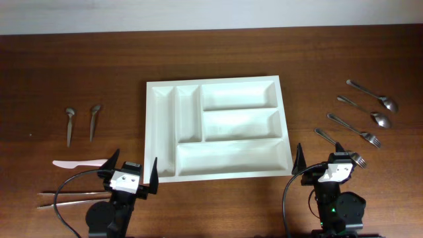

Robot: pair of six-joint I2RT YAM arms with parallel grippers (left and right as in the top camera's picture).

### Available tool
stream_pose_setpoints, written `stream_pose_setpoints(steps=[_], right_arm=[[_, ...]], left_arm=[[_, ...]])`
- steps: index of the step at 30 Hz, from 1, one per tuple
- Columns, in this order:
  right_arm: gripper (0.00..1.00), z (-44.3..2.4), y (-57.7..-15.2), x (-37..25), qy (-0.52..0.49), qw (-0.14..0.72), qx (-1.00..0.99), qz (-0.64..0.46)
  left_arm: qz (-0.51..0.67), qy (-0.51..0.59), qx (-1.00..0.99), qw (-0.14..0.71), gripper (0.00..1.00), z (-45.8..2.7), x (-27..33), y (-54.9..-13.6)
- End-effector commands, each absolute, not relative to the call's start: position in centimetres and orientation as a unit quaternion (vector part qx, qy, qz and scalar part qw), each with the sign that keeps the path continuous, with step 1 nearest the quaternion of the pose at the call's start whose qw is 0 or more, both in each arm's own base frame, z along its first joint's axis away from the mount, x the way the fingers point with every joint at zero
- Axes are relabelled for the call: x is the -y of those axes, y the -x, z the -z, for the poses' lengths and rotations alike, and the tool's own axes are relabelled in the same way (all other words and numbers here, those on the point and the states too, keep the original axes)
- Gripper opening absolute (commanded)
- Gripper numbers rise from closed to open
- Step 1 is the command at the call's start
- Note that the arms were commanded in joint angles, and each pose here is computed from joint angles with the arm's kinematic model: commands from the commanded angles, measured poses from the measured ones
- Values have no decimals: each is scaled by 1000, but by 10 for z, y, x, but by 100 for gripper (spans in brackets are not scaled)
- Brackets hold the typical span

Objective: Pack container

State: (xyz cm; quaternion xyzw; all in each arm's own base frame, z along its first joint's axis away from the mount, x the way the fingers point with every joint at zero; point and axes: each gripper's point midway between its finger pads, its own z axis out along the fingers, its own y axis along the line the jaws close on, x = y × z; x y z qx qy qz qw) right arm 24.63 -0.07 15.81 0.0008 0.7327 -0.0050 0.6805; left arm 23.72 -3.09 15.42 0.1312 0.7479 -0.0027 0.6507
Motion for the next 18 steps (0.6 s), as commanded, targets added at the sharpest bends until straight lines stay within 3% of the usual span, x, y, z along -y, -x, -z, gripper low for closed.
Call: stream_pose_setpoints(steps=[1, 18], right_arm=[[99, -156, -246, 1, -1, 679, -734, 10], [99, -153, -246, -1, 3, 674, -738, 3]], left_arm=[[-7, -133, -746, 653, 99, -154, 29, -238], [-7, -133, -746, 653, 99, -154, 29, -238]])
